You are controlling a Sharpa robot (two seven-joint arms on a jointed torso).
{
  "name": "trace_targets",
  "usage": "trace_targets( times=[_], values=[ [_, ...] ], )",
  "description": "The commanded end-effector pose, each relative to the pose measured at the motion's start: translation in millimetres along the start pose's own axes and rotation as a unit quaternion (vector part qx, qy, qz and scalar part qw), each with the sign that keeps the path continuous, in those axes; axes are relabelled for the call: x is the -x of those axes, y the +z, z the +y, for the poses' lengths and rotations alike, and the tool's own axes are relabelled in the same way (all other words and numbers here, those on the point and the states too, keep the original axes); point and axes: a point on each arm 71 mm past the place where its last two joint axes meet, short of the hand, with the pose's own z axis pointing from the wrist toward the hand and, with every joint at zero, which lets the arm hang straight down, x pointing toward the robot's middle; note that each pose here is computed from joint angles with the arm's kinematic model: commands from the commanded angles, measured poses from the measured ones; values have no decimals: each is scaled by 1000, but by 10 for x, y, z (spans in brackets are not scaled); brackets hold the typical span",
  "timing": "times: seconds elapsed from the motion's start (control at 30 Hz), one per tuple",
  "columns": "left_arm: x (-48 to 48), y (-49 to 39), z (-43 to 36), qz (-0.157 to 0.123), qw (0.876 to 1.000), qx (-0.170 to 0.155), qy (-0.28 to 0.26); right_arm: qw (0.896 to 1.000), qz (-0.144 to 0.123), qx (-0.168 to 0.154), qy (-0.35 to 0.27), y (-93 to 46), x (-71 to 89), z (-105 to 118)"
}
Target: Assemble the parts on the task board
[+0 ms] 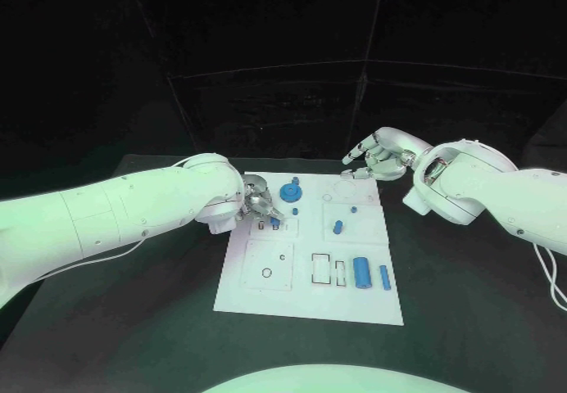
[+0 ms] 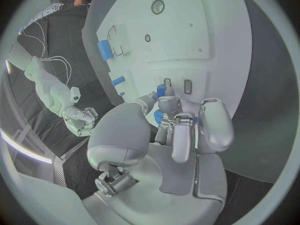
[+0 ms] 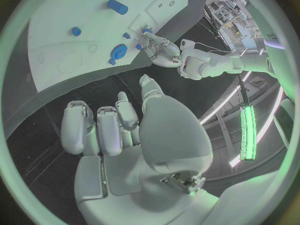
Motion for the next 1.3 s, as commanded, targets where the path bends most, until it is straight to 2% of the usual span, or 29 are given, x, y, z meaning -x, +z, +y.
trace_targets(
  times=[0.03, 0.53, 1.0, 1.3],
  values=[
    [8, 3, 2, -12, 1000, 0, 16, 1000, -1, 6, 0, 5, 10, 18],
    [-62, 21, 39, 12, 999, 13, 33, 1000, -1, 6, 0, 11, 6, 21],
    [-96, 27, 36, 33, 998, 17, 45, 1000, 1, 7, 0, 17, -1, 28],
    [-95, 41, 28, 34, 998, 22, 47, 1000, 1, 8, 0, 22, -5, 33]
  ],
)
